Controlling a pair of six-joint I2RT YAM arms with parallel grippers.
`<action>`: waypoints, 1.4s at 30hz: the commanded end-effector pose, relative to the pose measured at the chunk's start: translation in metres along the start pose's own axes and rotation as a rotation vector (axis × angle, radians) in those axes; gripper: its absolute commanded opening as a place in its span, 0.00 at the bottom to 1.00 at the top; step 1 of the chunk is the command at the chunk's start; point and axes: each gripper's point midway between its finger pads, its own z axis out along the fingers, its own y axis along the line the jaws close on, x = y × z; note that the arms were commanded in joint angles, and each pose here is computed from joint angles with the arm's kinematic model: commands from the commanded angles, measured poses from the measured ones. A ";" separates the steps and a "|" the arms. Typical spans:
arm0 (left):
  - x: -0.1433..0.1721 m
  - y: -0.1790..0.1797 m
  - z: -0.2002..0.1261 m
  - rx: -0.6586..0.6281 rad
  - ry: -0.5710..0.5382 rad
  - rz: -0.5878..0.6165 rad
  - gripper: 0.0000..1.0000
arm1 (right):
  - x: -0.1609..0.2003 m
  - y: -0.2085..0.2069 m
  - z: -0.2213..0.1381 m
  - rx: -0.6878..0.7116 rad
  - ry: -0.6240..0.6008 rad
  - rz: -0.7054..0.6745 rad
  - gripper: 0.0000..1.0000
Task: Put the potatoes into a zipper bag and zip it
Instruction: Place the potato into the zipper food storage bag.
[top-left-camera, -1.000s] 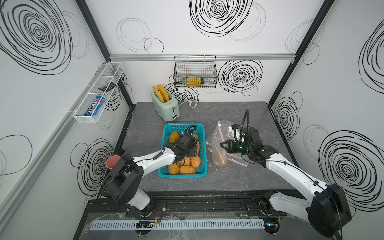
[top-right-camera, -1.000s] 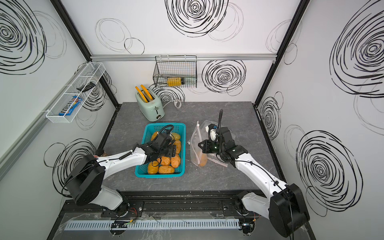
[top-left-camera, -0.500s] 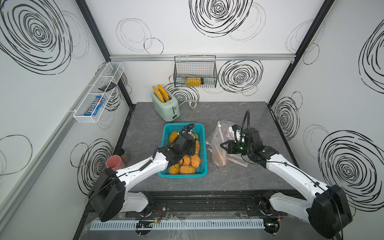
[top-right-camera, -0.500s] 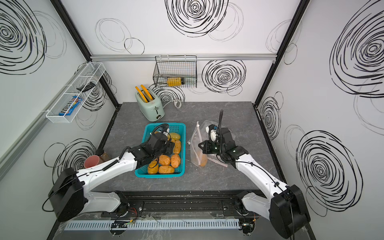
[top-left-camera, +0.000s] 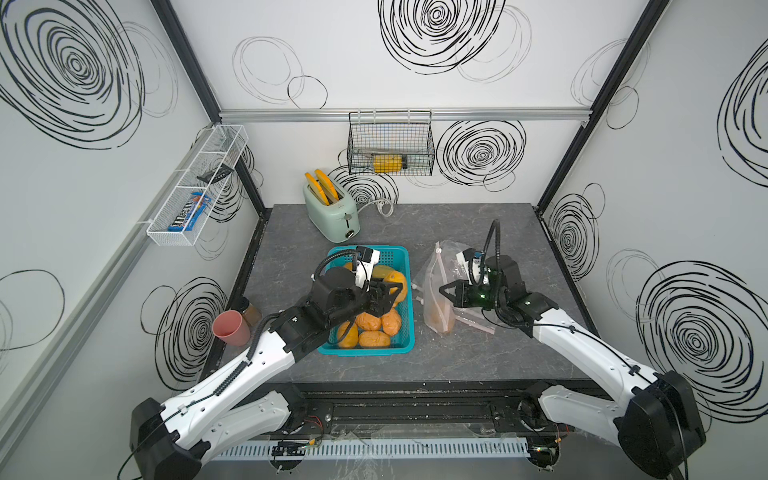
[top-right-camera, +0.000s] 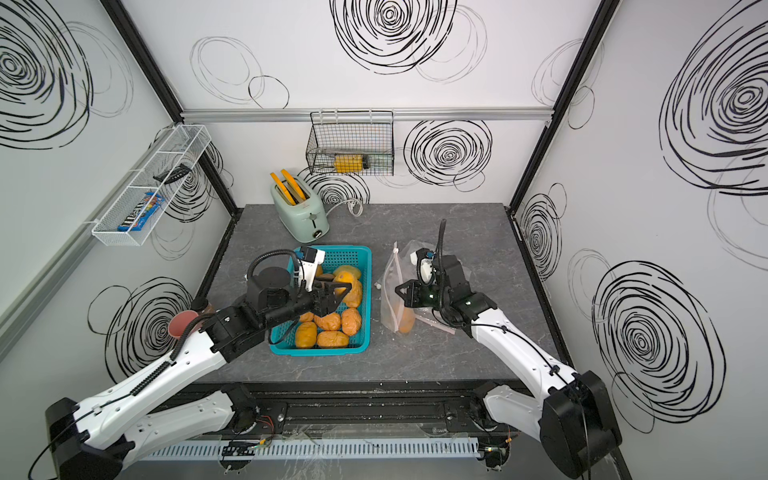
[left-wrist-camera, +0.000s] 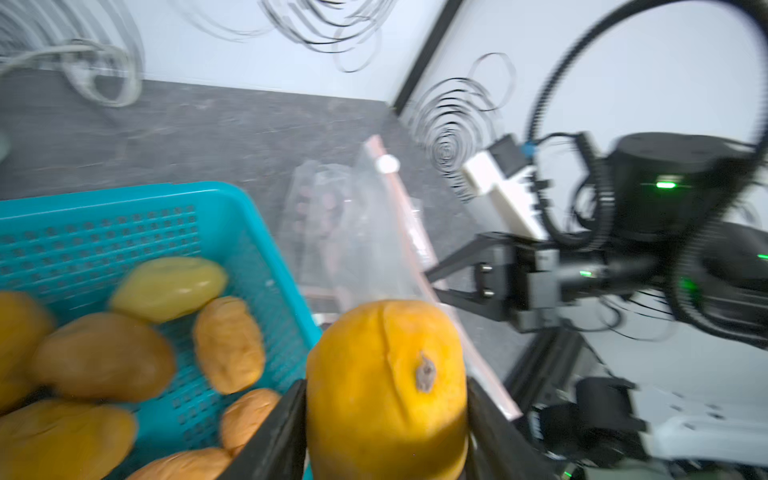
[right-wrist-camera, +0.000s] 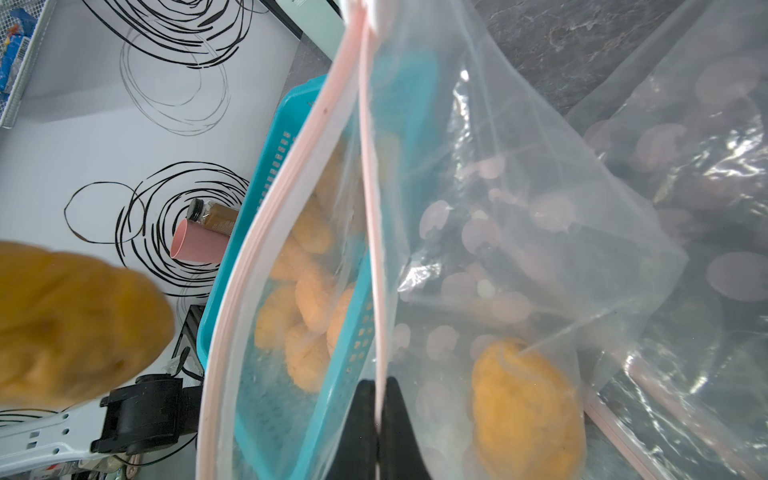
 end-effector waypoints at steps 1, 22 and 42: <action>-0.004 -0.073 -0.003 0.333 0.010 0.010 0.57 | 0.001 0.009 0.000 -0.035 -0.007 -0.006 0.00; 0.011 -0.010 0.087 0.091 0.092 -0.064 0.51 | 0.006 0.020 0.000 -0.046 0.017 -0.029 0.00; 0.033 0.032 0.096 -0.201 0.183 0.070 0.63 | -0.010 0.049 -0.008 -0.076 -0.008 -0.073 0.00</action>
